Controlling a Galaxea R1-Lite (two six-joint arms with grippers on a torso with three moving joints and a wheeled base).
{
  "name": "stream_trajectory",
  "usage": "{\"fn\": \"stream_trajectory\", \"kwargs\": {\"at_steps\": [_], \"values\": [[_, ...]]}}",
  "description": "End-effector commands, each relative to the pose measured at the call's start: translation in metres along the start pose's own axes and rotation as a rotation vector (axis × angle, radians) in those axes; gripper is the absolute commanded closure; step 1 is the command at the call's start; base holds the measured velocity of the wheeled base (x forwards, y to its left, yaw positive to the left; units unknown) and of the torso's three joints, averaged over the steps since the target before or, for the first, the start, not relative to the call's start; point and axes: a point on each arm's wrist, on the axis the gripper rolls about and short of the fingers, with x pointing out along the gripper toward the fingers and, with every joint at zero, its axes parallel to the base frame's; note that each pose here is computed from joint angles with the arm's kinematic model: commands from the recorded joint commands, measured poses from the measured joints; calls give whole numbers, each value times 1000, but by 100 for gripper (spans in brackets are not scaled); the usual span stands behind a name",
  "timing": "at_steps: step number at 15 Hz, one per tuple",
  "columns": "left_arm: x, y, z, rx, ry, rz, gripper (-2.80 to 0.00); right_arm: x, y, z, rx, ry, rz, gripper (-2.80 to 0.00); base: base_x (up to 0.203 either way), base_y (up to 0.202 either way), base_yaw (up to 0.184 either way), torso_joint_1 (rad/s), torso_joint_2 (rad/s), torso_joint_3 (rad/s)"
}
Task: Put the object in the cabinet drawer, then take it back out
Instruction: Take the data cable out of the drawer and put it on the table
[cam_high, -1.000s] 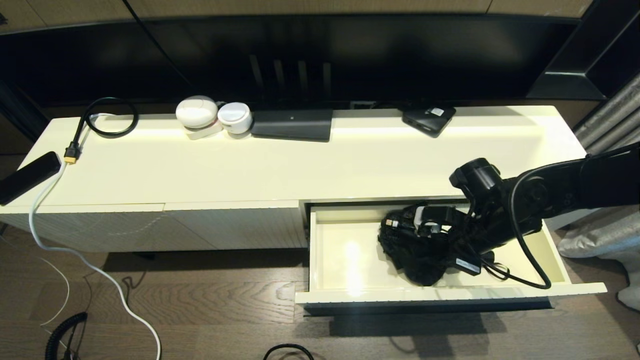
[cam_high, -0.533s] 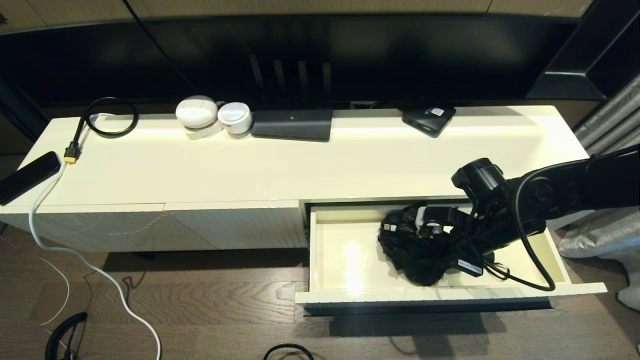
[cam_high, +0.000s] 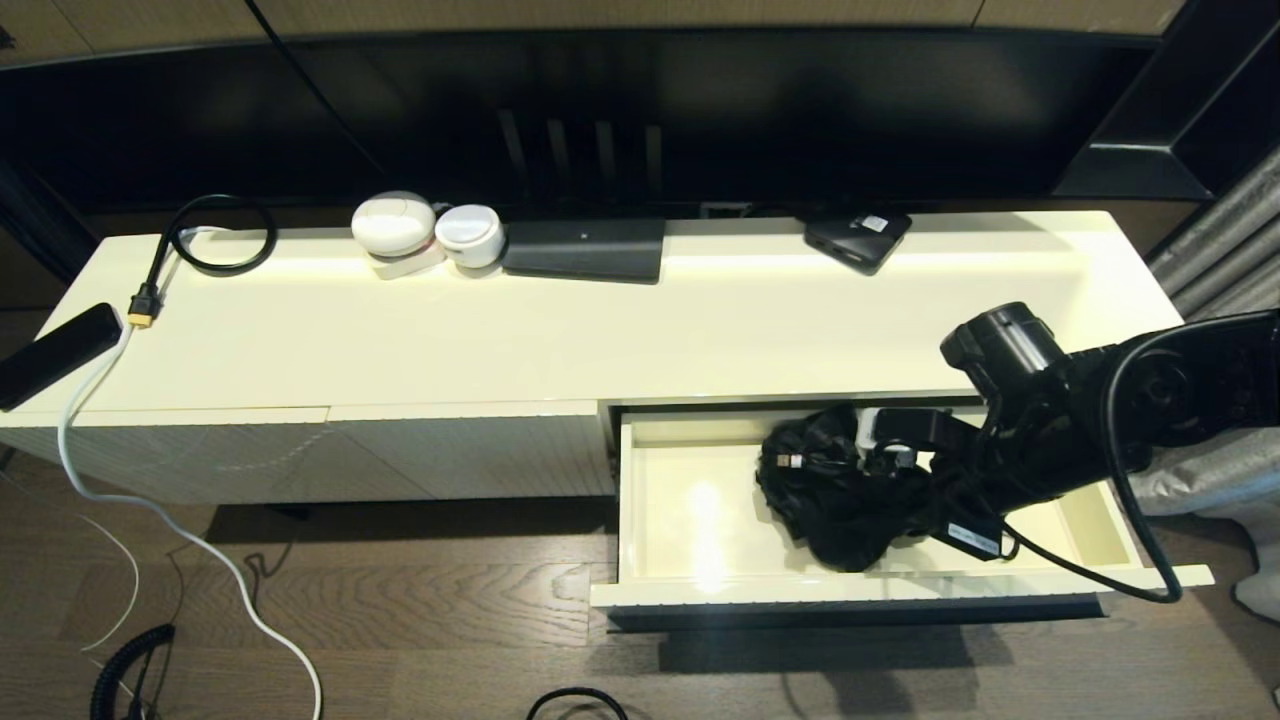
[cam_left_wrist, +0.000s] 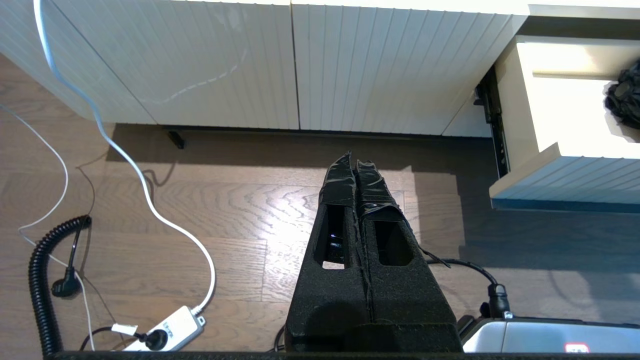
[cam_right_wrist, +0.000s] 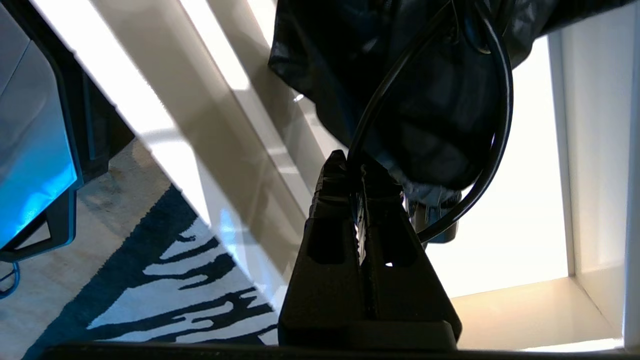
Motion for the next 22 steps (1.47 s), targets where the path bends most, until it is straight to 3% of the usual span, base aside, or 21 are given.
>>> {"fn": "stream_trajectory", "kwargs": {"at_steps": [1,7,11,16,22], "values": [[0,0,0,-1,-1,2,0,-22,7,-6,-10,-24,-28,0,0,0,0,0,0,0],[0,0,0,-1,-1,0,0,-68,24,-16,-27,-104,-130,0,0,0,0,0,0,0],[0,0,0,-1,-1,0,0,-83,31,6,-73,-190,-249,0,0,0,0,0,0,0],[0,0,0,-1,-1,1,0,-63,17,50,-32,-199,-335,0,0,0,0,0,0,0],[0,0,0,-1,-1,0,0,2,-4,94,26,-204,-390,0,0,0,0,0,0,0]]}}
